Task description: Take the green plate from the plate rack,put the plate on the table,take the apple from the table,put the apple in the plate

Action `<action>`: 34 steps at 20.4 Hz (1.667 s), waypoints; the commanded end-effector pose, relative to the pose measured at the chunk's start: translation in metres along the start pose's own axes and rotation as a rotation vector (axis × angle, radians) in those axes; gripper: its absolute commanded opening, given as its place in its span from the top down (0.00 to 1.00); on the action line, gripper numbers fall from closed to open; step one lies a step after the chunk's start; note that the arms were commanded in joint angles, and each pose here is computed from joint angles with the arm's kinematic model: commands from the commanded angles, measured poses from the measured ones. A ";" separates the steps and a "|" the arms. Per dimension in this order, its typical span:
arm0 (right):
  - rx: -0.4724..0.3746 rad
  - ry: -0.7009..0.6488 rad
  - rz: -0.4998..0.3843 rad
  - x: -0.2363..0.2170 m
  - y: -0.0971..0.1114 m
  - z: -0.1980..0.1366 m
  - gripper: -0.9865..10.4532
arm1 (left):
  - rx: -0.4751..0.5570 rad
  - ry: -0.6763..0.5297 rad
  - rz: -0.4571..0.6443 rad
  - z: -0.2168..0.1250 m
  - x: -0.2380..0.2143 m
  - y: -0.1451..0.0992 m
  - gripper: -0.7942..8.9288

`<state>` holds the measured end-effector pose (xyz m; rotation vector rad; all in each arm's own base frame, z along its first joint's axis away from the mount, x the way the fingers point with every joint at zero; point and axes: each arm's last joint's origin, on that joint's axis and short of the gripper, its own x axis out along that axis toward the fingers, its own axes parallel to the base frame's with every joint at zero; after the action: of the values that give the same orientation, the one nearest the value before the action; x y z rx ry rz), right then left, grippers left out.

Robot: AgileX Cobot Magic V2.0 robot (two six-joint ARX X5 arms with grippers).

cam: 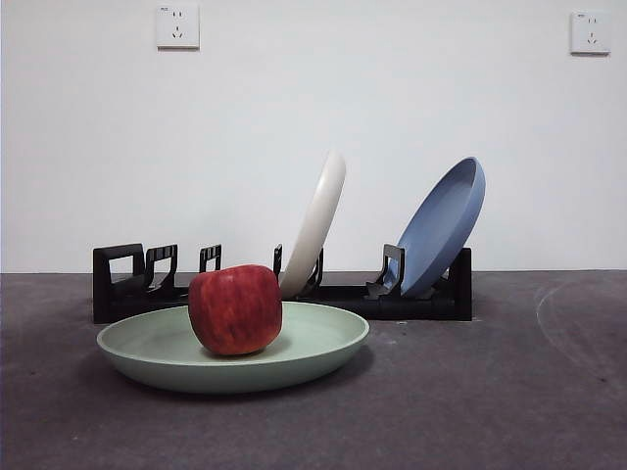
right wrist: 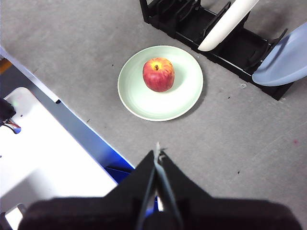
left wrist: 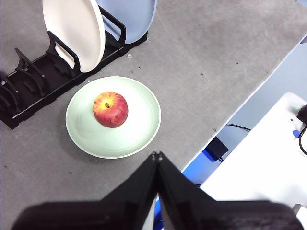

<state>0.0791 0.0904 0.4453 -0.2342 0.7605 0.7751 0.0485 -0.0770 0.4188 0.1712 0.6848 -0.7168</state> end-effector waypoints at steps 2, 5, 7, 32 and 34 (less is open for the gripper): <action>0.026 0.031 -0.004 0.002 0.000 -0.003 0.92 | -0.010 0.000 -0.001 0.000 0.001 0.000 0.93; 0.031 0.033 -0.004 0.003 0.000 -0.003 0.91 | -0.033 0.002 0.001 0.001 0.003 -0.001 0.92; 0.031 0.031 -0.011 0.003 0.000 -0.002 0.91 | -0.031 0.011 0.005 0.002 0.005 -0.002 0.92; 0.030 0.036 -0.031 0.005 -0.001 -0.001 0.91 | -0.133 -0.891 0.290 -0.091 0.073 0.083 0.92; 0.030 0.036 -0.031 0.005 -0.001 -0.001 0.91 | -0.136 -0.922 0.322 -0.121 0.092 0.088 0.92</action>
<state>0.0818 0.0922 0.4444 -0.2278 0.7696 0.7407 0.0931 -0.0171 0.2641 -0.1858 -0.1714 -0.3663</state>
